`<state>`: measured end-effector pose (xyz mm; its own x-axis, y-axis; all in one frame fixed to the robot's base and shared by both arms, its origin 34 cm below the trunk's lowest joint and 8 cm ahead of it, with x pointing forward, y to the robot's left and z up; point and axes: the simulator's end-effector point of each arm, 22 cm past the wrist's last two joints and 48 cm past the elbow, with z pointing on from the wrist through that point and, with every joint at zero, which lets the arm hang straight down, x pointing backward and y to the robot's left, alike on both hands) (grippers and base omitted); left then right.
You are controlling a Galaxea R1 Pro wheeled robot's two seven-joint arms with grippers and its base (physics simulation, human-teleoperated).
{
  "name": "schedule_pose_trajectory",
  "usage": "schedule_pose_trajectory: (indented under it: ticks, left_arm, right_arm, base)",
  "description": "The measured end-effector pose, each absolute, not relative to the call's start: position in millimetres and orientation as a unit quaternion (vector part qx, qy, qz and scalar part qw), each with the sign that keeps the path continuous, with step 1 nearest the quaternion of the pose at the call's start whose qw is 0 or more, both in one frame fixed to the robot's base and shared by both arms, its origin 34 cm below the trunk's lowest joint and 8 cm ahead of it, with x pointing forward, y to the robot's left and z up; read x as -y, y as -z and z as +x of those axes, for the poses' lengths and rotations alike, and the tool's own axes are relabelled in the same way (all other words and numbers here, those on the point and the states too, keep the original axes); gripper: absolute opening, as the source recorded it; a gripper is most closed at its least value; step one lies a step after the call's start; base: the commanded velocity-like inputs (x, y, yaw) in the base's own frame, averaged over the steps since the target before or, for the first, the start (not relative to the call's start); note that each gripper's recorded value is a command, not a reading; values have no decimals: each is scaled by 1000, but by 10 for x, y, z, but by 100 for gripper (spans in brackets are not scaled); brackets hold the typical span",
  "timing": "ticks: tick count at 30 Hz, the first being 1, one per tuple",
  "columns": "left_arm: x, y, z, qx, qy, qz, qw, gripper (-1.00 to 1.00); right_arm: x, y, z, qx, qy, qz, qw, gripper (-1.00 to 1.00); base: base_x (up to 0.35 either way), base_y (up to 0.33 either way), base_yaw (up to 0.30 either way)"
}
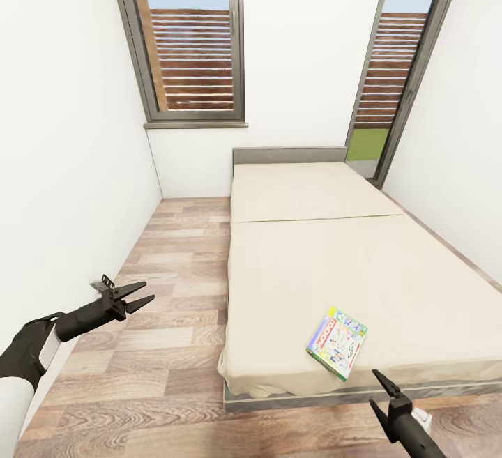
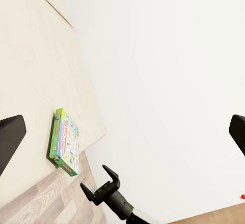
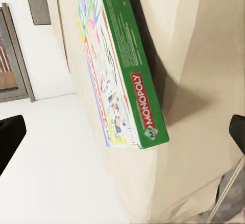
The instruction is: Put all the toys in the child's room - the three board games (two on the bed and one on the table), the two jigsaw puzzles on the table, and the tennis ball on the table - inside the toy box on the table in the child's room.
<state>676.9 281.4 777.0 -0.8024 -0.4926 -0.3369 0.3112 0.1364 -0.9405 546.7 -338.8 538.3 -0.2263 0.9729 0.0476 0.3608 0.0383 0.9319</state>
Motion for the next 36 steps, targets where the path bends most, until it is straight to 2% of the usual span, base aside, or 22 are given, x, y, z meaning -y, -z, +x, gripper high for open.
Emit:
schedule_pose_trajectory:
  ticks: [9,18,36]
  left_arm:
    - [-2807,-7769,6769,-688,654,-65,307,100]
    - [-2773,-7763,6766,-688,655,-64,306,100]
    - [-2771,-7583,6739,-688,655,-63,306,100]
  right_arm:
    - [3289,-5337,5522,-643,-459,520,325,100]
    - [2840,-5370,5683,-672,-478,477,303,100]
    - [2926,-5234,5750,-675,-463,466,336,100]
  base:
    - [0,0,0]
    - [0,0,0]
    - [0,0,0]
